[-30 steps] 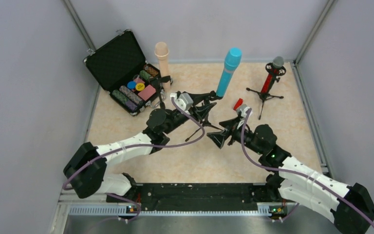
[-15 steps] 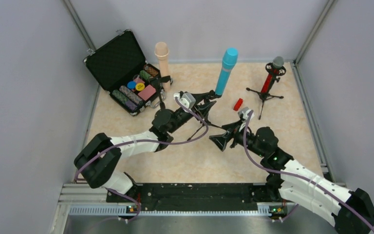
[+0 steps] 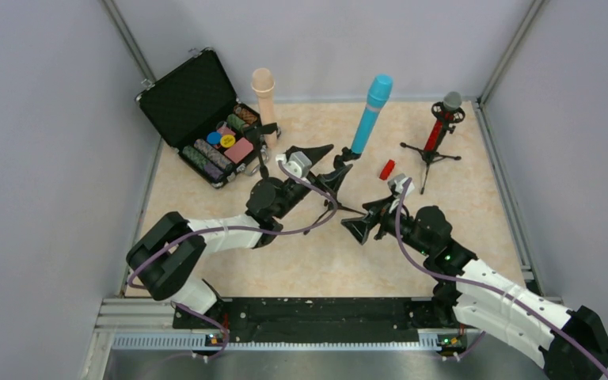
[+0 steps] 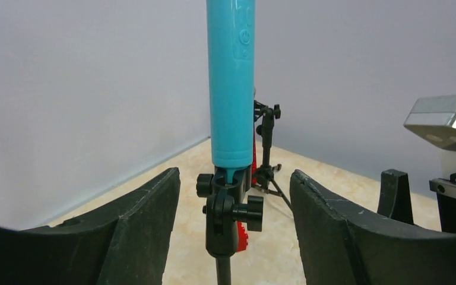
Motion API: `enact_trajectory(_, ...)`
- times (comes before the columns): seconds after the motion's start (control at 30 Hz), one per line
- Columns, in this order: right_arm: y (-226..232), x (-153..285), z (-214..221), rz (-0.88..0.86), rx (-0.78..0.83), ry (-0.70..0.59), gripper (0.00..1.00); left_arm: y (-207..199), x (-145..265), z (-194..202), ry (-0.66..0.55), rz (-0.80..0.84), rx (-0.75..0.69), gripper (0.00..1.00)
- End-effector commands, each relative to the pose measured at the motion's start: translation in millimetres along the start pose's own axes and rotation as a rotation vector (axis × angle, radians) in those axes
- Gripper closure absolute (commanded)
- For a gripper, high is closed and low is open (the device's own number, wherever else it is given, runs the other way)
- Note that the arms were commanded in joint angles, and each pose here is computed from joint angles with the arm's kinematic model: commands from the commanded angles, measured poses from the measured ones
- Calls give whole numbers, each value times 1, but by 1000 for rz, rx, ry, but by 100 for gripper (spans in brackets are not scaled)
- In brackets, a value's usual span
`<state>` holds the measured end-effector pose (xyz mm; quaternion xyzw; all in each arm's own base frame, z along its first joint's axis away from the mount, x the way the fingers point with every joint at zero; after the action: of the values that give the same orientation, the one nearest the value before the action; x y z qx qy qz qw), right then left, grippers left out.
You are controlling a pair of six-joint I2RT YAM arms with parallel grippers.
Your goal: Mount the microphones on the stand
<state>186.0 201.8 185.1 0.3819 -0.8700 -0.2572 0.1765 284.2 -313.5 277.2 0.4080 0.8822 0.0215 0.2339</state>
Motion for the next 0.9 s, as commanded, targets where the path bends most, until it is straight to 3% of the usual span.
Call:
enact_trajectory(0.0, -1, -1, -10, 11, -7, -42, 7, 9, -2, -34, -140, -35, -10, 24)
enact_trajectory(0.07, -1, -1, -9, 14, -12, -43, 7, 10, 0, -37, -146, -39, -6, 12)
enact_trajectory(0.27, -1, -2, -8, 15, -22, -38, 6, 10, 8, -47, -166, -42, 19, 9)
enact_trajectory(0.37, 1, -3, -8, 3, -28, -30, 6, 8, 15, -51, -165, -34, 45, 2)
enact_trajectory(0.5, 6, -8, -6, -30, -47, -5, 4, 2, 25, -57, -127, 9, 76, 1)
enact_trajectory(0.7, 12, -16, -4, -104, -104, 47, 3, -8, 49, -46, 30, 49, 151, 1)
enact_trajectory(0.87, 9, -16, -3, -166, -188, 73, 3, -16, 83, -15, 260, 57, 188, 1)
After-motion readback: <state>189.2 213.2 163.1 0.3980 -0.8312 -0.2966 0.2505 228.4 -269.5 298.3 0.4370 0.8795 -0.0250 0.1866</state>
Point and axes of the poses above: each gripper's point midway between its finger pads, its own x axis back along the fingers, its own y axis along the line the jaws close on, z = x × y, the point moved 4 cm from there along x, back along the fingers, and after that the axes turned 14 degrees about -x, right-handed, at the moved point
